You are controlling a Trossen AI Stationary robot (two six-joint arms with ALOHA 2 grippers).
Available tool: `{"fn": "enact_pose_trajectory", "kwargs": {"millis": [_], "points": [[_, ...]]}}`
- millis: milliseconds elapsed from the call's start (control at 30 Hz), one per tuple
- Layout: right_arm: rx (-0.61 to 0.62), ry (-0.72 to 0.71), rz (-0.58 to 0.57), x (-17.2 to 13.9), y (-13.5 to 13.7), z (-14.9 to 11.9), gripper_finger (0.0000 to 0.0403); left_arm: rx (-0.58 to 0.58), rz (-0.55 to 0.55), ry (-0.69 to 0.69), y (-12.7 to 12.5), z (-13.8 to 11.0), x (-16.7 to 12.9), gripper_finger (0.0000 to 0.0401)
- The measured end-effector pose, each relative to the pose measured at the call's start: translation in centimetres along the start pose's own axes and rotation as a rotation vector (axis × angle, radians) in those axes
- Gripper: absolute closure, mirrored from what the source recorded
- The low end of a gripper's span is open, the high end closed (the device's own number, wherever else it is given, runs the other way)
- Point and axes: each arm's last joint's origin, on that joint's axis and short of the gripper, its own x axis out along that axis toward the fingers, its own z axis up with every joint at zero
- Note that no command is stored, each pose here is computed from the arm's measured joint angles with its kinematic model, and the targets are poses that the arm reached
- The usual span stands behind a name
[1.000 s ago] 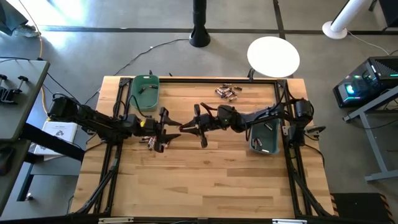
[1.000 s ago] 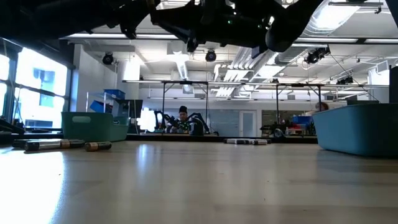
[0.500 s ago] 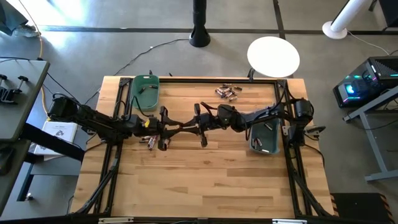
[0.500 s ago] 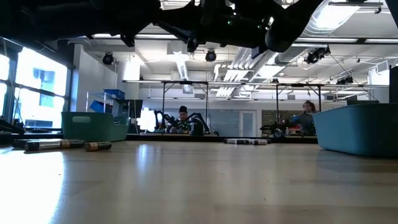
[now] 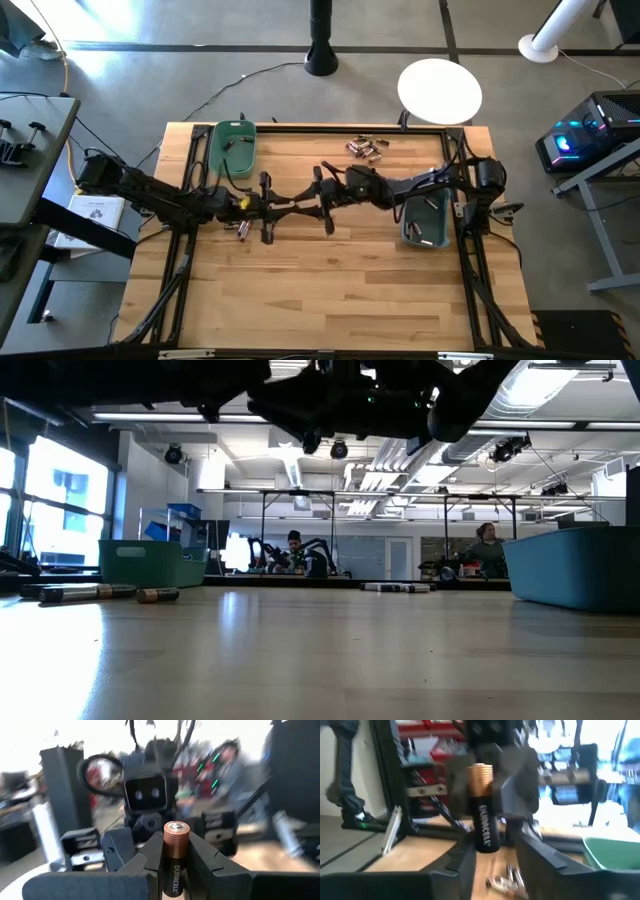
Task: Sort batteries
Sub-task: Put the black battery into the green bin
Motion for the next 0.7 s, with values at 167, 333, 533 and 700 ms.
{"fn": "enact_pose_trajectory", "kwargs": {"millis": [167, 333, 533, 700], "points": [[0.065, 0.197, -0.049, -1.4, -0.8, 0.1, 0.0239, 0.121, 0.150, 0.225, -0.5, 2.3, 1.4, 0.0360], [0.089, 0.374, -0.097, -1.8, 0.4, -1.0, 0.0236, 0.261, 0.251, 0.469, 0.8, 4.3, 2.3, 0.0356], [0.087, 0.524, -0.078, -0.9, 2.9, -4.0, 0.0236, 0.247, 0.495, 0.829, 6.7, 4.0, 1.6, 0.0352], [-0.037, 0.550, -0.064, -0.2, 6.0, -4.7, 0.0235, -0.010, 0.740, 1.071, 13.9, 3.7, -1.0, 0.0352]]}}
